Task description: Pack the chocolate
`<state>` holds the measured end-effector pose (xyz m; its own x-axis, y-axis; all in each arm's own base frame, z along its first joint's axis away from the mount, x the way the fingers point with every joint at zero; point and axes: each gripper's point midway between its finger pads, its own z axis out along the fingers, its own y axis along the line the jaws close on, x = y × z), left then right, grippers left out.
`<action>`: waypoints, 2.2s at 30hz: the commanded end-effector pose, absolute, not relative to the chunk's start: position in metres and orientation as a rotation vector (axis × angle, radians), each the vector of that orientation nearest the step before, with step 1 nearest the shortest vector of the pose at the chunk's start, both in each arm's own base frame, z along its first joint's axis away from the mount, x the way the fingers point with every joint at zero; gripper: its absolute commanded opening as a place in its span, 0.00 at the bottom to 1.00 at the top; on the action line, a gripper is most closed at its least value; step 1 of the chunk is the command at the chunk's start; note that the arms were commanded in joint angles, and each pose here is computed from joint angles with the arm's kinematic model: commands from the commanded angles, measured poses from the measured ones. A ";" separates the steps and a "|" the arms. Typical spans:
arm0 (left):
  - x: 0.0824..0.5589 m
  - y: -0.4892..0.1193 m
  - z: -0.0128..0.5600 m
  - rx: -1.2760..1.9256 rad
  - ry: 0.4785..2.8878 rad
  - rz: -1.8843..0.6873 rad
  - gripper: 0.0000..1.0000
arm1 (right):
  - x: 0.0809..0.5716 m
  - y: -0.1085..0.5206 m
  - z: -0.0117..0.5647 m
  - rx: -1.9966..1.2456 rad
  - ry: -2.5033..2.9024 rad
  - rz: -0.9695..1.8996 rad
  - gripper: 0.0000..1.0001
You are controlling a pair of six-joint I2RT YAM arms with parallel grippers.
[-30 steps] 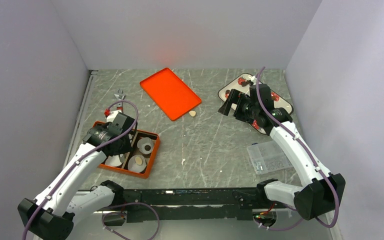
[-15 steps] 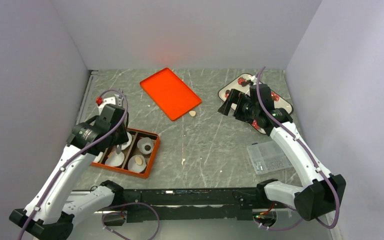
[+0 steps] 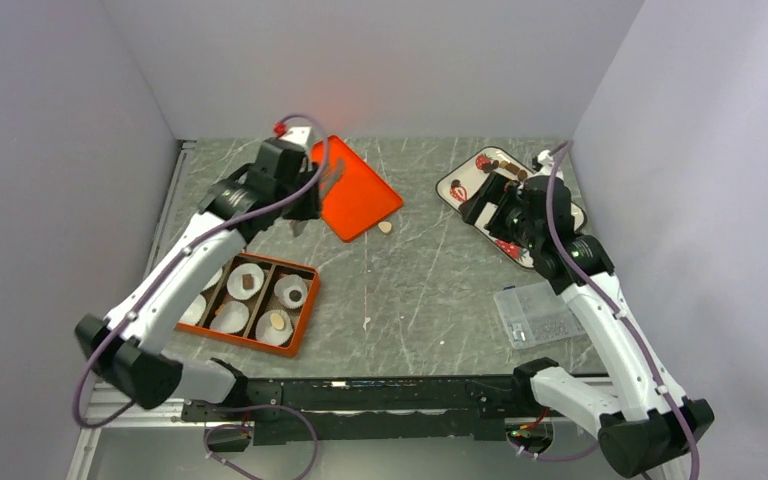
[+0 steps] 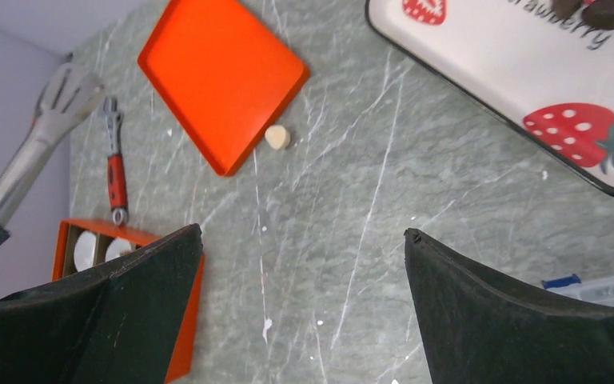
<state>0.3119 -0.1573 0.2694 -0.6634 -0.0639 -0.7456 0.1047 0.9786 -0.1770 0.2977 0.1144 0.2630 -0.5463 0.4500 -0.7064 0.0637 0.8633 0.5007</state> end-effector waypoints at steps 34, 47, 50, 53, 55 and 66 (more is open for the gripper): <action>0.339 -0.555 0.206 1.125 1.746 -0.876 0.43 | 0.237 0.030 0.372 0.696 1.747 0.356 1.00; 0.338 -0.579 0.160 1.279 1.659 -0.868 0.43 | 0.240 0.037 0.362 0.656 1.804 0.350 1.00; 0.339 -0.582 0.152 1.288 1.656 -0.863 0.43 | 0.241 0.038 0.360 0.651 1.811 0.349 1.00; 0.342 -0.584 0.144 1.296 1.661 -0.855 0.43 | 0.241 0.038 0.360 0.648 1.817 0.348 1.00; 0.341 -0.585 0.141 1.303 1.659 -0.859 0.43 | 0.242 0.039 0.359 0.647 1.820 0.345 1.00; 0.342 -0.589 0.127 1.318 1.666 -0.850 0.44 | 0.246 0.042 0.351 0.638 1.845 0.344 1.00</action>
<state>0.3411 -0.5709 0.0978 -0.1791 0.4840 -0.8565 0.9628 0.2651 -0.0515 0.2453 0.0388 0.3460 -0.2507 0.5869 -0.7699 0.2844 0.8049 0.5209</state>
